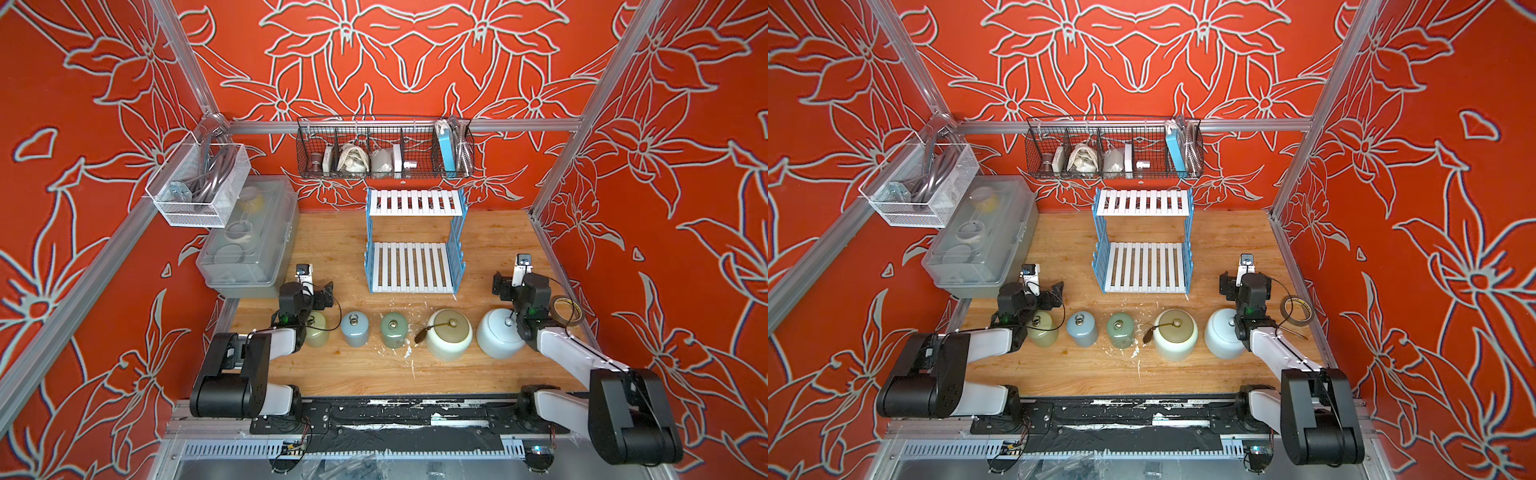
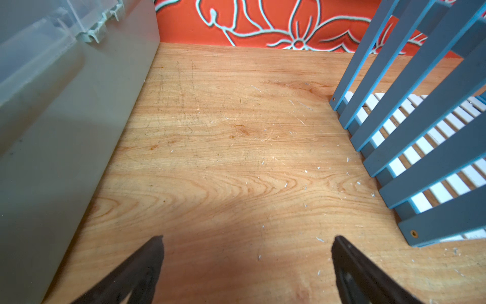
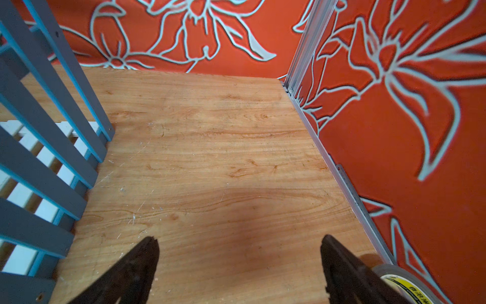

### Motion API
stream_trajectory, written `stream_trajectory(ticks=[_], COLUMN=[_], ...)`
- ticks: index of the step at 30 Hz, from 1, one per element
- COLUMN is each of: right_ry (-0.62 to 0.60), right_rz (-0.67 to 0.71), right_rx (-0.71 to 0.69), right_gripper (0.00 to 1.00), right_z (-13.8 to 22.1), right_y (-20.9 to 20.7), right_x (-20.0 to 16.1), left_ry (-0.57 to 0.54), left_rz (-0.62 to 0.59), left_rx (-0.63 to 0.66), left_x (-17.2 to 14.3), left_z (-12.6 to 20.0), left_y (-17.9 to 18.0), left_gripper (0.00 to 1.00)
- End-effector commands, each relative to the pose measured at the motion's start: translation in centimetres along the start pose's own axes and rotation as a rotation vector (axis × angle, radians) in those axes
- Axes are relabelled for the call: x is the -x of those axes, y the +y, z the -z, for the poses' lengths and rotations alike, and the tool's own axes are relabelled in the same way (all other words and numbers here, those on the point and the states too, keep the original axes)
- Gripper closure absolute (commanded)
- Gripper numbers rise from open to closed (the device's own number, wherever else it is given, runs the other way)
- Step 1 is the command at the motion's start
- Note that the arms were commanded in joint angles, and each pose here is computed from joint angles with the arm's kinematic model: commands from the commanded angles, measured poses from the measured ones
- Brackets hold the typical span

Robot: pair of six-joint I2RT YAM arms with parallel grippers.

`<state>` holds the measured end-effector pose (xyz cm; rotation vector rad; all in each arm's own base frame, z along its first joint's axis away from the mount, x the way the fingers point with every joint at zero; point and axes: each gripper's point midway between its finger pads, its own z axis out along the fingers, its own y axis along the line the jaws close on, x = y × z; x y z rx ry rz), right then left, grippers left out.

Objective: Remove the tea canisters from the shelf
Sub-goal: Reset both arms

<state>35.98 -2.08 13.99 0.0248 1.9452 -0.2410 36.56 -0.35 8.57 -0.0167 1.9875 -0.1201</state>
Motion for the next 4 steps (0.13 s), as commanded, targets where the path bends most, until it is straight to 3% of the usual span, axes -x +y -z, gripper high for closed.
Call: stream_trajectory(ticks=[1,4], right_ry=[-0.023,-0.014], right_rz=[-0.013,0.001], right_rx=[0.014,0.019], right_gripper=[0.01,0.01], right_z=[0.47,0.75], right_y=[0.03,0.07], right_x=[0.13,-0.34], left_ry=[-0.007,-0.009], left_rz=[0.006,0.006], left_rx=[0.007,0.008], left_x=[-0.11,-0.04], left_z=[0.03,0.03], left_y=[0.22,0.24], left_gripper=[0.02,0.02])
